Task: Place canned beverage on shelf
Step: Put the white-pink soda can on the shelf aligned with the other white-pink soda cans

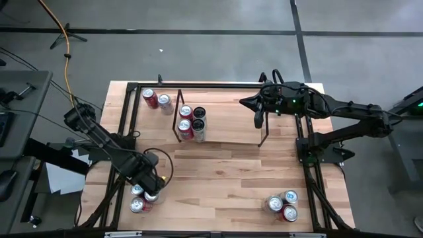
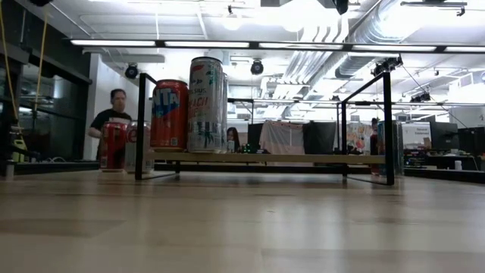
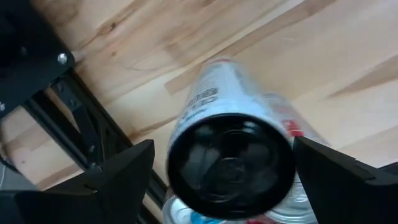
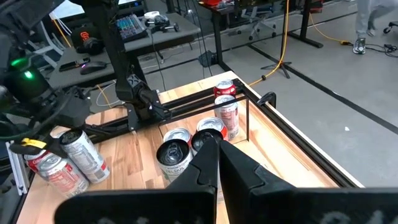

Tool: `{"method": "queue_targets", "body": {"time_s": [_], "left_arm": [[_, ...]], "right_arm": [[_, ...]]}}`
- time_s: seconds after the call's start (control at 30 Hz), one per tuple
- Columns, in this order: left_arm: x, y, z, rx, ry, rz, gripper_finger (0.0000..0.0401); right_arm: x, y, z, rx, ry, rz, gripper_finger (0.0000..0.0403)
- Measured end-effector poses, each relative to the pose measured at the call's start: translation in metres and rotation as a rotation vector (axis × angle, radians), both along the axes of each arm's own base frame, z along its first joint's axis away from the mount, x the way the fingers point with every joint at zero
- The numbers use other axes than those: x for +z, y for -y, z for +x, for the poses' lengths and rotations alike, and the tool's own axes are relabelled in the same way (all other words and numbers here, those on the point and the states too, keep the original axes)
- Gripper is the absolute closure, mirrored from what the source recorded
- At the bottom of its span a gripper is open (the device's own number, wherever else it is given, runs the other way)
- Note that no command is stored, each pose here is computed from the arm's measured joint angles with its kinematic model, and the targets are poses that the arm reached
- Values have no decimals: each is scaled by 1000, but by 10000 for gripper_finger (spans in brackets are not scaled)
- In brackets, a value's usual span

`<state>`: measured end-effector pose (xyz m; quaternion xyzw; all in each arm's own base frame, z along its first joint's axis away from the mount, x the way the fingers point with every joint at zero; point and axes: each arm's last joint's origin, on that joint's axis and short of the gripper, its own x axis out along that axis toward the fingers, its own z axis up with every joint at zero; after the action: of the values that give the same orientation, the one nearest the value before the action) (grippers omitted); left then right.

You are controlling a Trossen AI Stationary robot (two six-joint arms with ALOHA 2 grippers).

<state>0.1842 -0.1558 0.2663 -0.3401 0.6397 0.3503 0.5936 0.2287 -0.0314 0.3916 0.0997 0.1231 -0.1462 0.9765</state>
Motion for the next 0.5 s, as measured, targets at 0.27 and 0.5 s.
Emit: {"method": "queue_targets", "body": {"time_s": [0.27,0.5], "left_arm": [[-2,-4,-1,0,17,5,64],[-2,-4,-1,-1,20,8,124]], "right_arm": [[0,0,0,0,0,1,402],[0,0,0,0,0,1,402]]}}
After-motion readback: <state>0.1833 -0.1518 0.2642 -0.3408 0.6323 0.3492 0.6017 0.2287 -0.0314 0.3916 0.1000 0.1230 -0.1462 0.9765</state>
